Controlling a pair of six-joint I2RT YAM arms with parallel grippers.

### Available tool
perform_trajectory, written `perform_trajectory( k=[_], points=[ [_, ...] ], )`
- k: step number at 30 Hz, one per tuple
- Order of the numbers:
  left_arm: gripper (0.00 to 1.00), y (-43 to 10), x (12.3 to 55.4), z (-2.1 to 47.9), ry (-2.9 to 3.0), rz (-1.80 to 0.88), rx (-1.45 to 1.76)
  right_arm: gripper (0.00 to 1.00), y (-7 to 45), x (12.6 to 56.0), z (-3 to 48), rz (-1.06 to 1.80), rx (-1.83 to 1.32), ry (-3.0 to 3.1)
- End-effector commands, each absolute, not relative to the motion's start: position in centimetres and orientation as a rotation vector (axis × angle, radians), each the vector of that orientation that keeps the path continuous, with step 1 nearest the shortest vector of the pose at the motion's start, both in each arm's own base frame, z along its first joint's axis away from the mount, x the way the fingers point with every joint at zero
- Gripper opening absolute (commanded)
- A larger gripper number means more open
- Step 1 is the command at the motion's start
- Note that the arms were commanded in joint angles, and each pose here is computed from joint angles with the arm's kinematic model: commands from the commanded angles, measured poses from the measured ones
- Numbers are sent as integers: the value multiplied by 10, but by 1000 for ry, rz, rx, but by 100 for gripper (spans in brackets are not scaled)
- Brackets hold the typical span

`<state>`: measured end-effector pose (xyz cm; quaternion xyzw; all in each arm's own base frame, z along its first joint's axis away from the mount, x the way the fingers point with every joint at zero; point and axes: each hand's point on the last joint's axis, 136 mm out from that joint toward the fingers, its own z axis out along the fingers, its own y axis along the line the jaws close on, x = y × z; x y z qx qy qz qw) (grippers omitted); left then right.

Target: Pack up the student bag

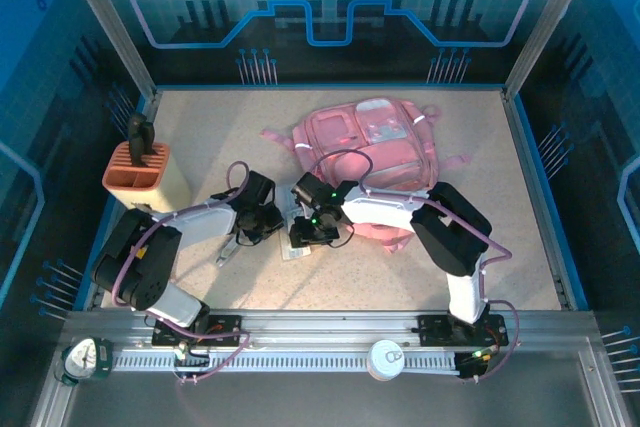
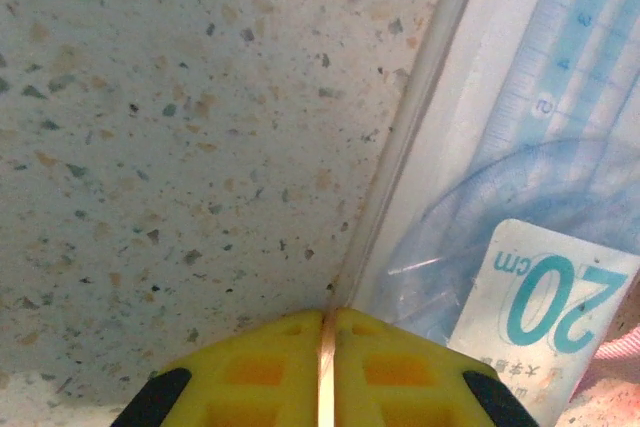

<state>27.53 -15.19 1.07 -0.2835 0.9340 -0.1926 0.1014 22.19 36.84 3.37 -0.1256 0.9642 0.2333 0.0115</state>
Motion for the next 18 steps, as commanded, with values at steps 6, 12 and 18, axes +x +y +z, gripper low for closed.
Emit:
perform_trajectory(
  k=[6, 12, 18],
  points=[
    [9, -163, 259, -10, 2835, -642, -852, 24, 389, 221, 56, 885, -419, 2916],
    [9, -160, 263, 2, 2806, -646, -840, 11, 387, 220, 65, 916, -396, 2890],
    [10, -160, 270, 23, 2762, -674, -822, 1, 387, 219, 80, 937, -394, 2854]
  ],
)
